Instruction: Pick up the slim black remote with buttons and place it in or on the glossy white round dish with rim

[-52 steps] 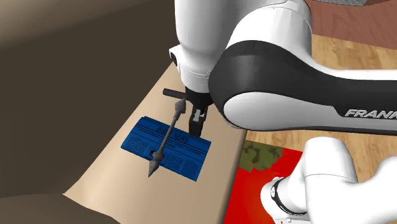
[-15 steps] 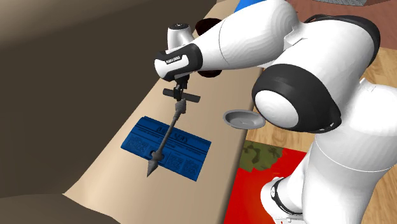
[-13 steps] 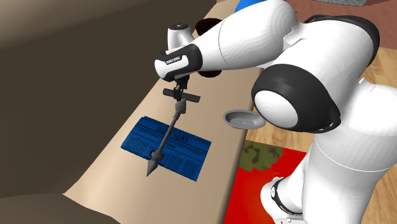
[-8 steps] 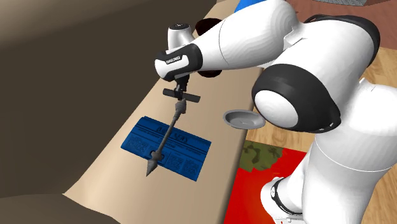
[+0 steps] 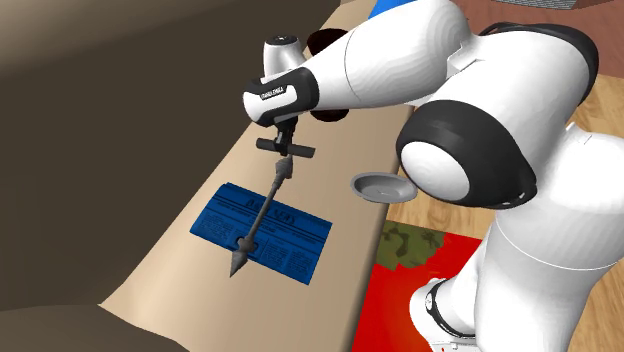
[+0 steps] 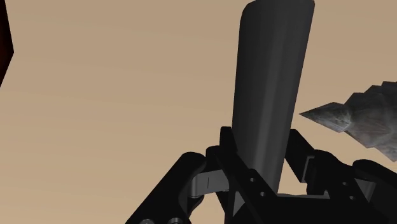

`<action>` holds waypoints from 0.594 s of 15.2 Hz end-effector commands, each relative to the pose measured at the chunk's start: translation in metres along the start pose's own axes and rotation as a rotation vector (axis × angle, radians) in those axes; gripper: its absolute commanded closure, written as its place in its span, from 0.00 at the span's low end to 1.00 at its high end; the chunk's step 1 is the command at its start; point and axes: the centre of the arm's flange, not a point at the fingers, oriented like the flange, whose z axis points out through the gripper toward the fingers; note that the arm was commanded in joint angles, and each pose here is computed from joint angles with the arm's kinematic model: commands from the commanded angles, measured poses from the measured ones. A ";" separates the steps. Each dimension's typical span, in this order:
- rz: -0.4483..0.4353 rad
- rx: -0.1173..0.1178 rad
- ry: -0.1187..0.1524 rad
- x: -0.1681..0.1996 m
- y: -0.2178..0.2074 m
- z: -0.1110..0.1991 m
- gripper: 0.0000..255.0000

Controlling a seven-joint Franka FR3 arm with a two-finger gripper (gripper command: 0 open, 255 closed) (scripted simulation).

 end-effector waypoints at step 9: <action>-0.005 0.007 -0.006 0.001 -0.004 -0.037 1.00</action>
